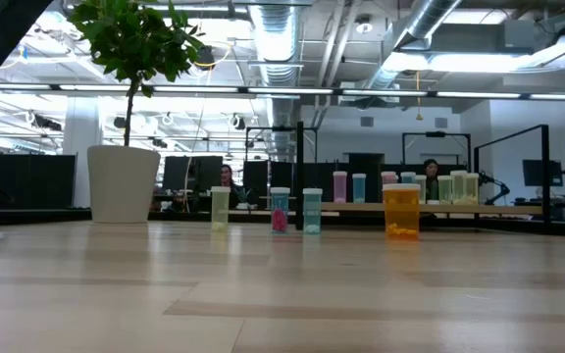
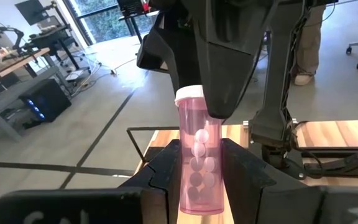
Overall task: Pick and place medicine bottles onto shelf by color
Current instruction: Put the pink pill bottle on the shelf
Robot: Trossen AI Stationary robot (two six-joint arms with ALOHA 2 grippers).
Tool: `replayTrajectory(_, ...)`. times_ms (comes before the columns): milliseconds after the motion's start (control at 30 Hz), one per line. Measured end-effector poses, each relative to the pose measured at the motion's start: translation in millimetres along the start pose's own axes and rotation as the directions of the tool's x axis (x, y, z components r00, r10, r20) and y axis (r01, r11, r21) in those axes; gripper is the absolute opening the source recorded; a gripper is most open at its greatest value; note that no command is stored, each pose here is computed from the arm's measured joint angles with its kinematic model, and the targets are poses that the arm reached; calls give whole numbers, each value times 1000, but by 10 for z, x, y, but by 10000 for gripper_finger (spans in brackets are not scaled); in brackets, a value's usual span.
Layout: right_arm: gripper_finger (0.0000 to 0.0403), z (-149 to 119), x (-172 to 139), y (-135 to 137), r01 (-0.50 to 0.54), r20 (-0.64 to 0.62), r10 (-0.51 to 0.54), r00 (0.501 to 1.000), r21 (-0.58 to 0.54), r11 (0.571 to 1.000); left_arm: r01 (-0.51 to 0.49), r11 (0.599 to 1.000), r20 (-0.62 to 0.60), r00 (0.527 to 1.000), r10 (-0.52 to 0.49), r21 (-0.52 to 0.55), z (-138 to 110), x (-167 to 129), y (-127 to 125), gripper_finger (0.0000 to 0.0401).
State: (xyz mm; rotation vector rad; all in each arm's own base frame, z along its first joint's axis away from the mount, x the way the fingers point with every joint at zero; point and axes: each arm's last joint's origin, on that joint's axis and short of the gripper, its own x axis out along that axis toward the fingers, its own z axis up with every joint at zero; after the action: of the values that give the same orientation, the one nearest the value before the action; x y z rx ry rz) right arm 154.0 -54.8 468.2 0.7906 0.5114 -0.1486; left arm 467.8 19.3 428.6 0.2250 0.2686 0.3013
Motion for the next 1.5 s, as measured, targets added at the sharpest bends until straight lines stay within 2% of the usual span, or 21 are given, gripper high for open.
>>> replayTrajectory(67,103,0,-2,1,0,1,0,1000,0,1000,-1,1000,3,1000,1,-2,3,0,1,80)
replayTrajectory(233,109,4,-8,5,-3,7,3,1000,1,1000,-3,999,16,1000,3,-44,15,1,3,102)
replayTrajectory(367,127,23,-8,-18,6,15,-6,1000,8,1000,-2,997,27,1000,4,-74,32,-9,12,138)
replayTrajectory(600,112,36,-34,-79,42,21,-42,999,7,999,-4,995,33,999,8,-98,71,-67,30,213)
replayTrajectory(733,115,6,-68,-179,135,-2,-135,991,11,991,-77,992,-15,997,76,-101,32,-63,35,248)
replayTrajectory(800,119,-42,-92,-252,235,-33,-234,972,9,972,-136,987,-63,989,131,-82,-9,-68,46,260)
replayTrajectory(867,121,-96,-123,-325,354,-65,-353,933,-1,935,-186,981,-122,976,178,-61,-65,-73,53,266)
replayTrajectory(967,120,-168,-155,-412,512,-119,-510,852,-21,859,-236,970,-182,958,222,-60,-125,-82,61,270)
replayTrajectory(1067,119,-194,-133,-472,606,-167,-605,778,-48,794,-249,964,-237,946,221,-95,-184,-93,57,270)
replayTrajectory(1167,122,-189,-108,-513,656,-152,-661,735,-85,750,-269,952,-300,929,217,-144,-255,-105,69,270)
replayTrajectory(1300,123,-214,-21,-589,672,-186,-678,711,-104,733,-300,938,-388,896,214,-175,-355,-132,84,270)
replayTrajectory(1500,123,-295,296,-849,685,-256,-694,673,-139,716,-347,921,-458,857,235,-176,-432,-173,82,270)
